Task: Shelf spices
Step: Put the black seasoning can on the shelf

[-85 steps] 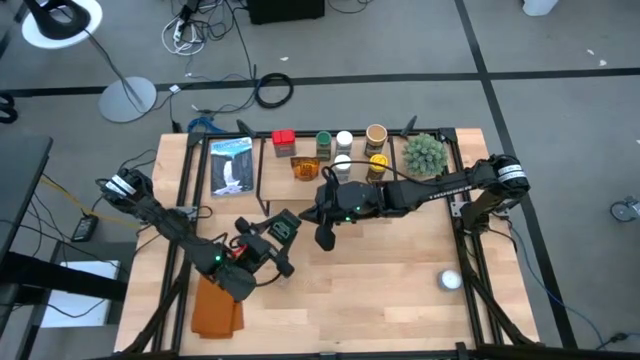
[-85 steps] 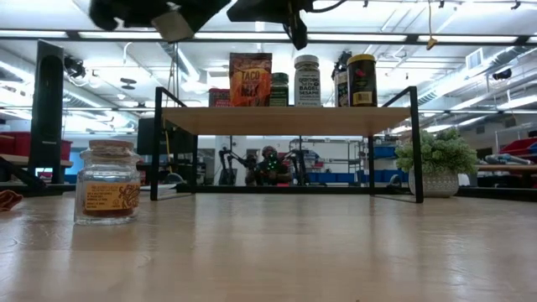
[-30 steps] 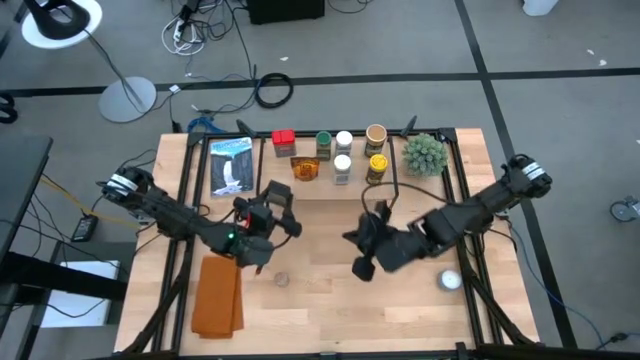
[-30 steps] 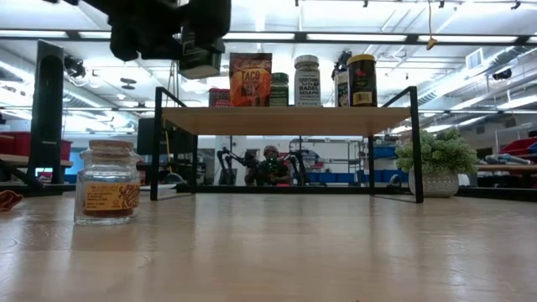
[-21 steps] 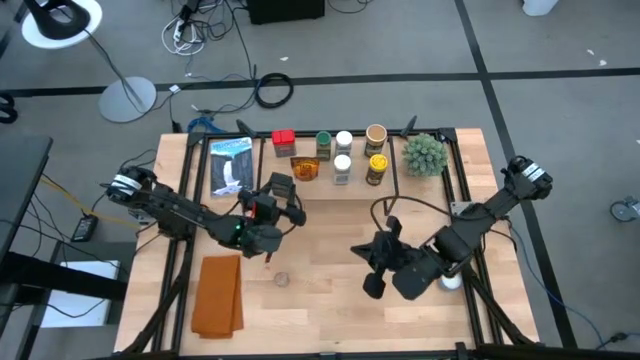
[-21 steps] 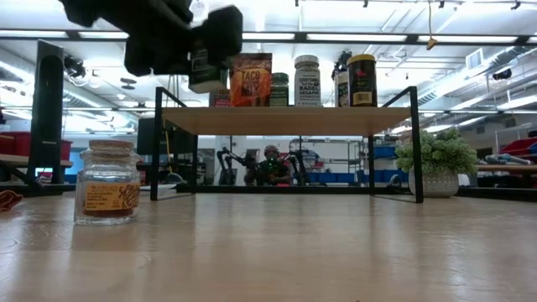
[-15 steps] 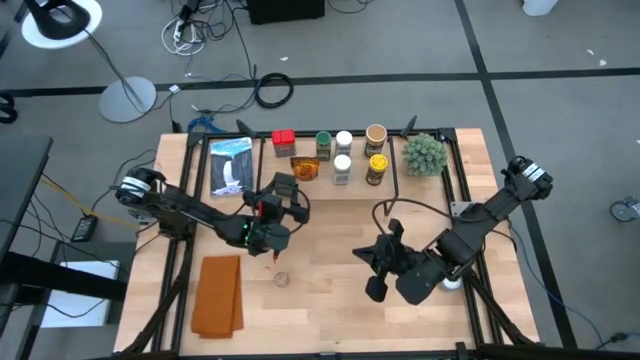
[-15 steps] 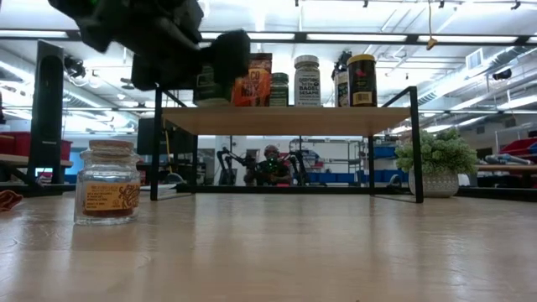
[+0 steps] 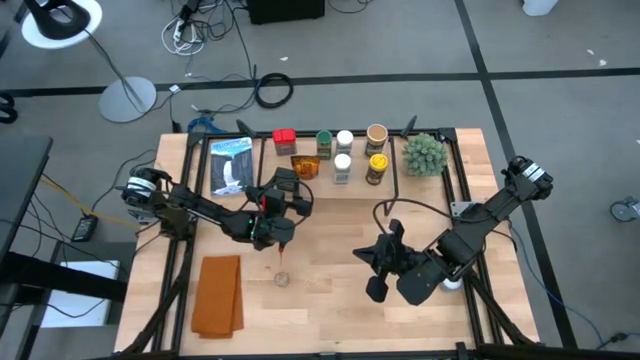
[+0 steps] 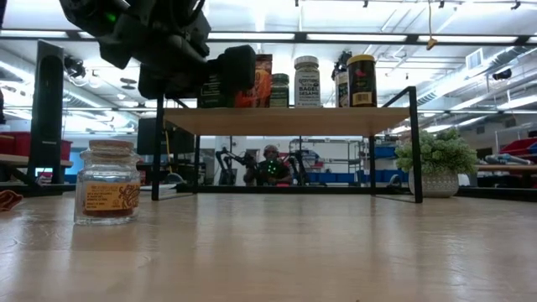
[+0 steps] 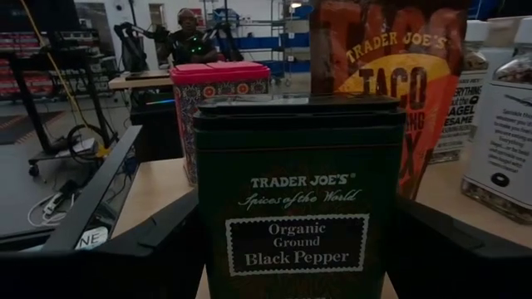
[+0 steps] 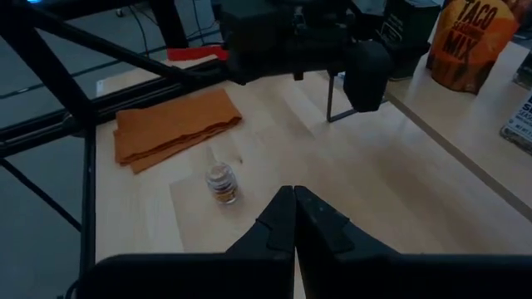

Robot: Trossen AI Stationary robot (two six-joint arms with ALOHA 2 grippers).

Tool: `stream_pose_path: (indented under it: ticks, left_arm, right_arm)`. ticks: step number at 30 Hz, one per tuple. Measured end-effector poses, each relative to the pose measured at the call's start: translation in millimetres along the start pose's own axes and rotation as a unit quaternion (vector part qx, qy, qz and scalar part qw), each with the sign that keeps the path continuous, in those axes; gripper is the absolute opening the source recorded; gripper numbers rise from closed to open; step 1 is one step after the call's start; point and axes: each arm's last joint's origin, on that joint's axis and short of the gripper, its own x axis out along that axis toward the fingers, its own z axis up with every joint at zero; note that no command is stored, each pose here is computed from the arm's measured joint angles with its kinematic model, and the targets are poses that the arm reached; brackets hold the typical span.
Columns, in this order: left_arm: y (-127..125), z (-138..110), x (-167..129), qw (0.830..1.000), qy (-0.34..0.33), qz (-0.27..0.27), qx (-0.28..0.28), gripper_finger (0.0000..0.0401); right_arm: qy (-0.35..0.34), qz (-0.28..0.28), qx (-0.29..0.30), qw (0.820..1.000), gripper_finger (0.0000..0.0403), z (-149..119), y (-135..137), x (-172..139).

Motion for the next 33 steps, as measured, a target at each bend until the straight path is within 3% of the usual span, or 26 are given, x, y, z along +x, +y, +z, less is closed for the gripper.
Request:
stream_pose_path:
  ticks: [7, 23, 33]
  left_arm:
    - [0, 0, 0, 1.0, 0.001, -0.001, 0.0, 0.03]
    - [-3, 3, -4, 0.999, -0.001, -0.013, 0.034, 0.0351]
    - [-20, 37, -21, 0.995, -0.02, 0.011, 0.101, 0.0351]
  right_arm:
    - [0.0, 0.0, 0.0, 1.0, 0.0002, 0, 0, 0]
    - [0.004, 0.003, 0.0, 1.0, 0.0002, 0, 0, 0]
    - [0.006, 0.004, -0.001, 1.0, 0.0002, -1, 1, 1]
